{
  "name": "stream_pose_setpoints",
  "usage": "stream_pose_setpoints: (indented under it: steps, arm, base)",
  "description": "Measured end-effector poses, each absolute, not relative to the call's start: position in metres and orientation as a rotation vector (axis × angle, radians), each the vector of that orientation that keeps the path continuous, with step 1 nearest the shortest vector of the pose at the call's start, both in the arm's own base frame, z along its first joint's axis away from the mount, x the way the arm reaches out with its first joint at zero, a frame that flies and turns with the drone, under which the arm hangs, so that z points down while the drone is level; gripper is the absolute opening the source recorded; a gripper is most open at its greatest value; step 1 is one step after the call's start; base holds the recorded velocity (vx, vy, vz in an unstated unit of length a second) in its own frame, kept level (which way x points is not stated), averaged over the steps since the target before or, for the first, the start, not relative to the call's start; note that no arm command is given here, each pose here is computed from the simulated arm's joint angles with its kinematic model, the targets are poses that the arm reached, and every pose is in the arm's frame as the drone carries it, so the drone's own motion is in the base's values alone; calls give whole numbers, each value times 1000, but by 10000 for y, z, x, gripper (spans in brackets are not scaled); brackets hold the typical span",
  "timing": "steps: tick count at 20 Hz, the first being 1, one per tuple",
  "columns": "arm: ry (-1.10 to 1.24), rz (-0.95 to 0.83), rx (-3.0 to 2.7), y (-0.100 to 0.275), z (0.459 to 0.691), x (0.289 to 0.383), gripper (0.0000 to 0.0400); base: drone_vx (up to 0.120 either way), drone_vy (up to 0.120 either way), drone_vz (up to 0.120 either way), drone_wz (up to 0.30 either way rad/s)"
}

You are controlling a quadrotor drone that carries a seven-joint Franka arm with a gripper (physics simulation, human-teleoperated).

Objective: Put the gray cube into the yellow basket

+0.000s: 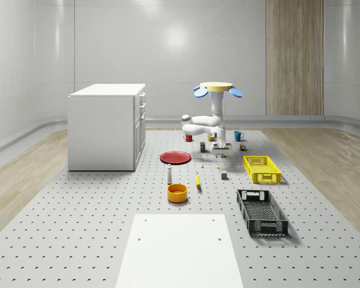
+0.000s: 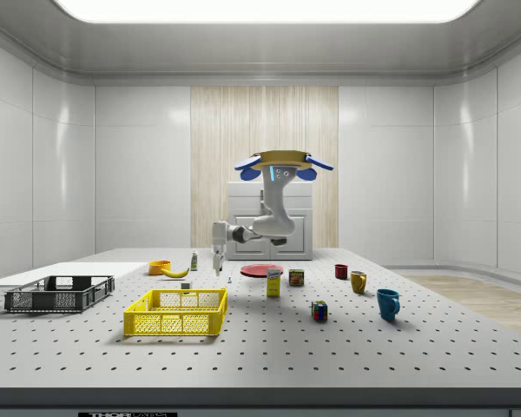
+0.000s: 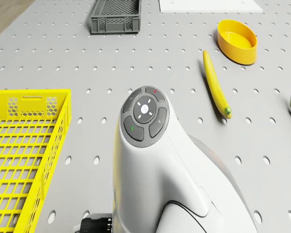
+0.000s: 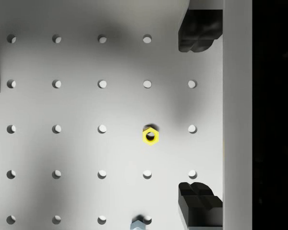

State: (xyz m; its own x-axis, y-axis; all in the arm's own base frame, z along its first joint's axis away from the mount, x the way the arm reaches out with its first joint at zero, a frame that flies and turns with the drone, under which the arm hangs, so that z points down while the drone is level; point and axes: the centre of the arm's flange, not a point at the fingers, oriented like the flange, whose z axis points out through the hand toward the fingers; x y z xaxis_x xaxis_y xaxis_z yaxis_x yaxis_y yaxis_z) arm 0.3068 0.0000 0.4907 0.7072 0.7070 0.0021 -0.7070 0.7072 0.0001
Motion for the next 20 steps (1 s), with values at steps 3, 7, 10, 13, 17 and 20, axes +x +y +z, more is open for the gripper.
stream_pose_setpoints:
  steps: [3,7,10,13,17,20]
  arm:
    - [-2,785,1,0,4907,3068,400]
    - [-2,785,1,0,4907,3068,400]
    - [-2,785,1,0,4907,3068,400]
    - [-2,785,1,0,4907,3068,400]
    - [-2,785,1,0,4907,3068,400]
    - [-2,785,1,0,4907,3068,400]
  base:
    - [120,0,0,0]
    - [120,0,-60,0]
    - [120,0,0,0]
    - [120,0,0,0]
    - [120,0,0,0]
    - [120,0,0,0]
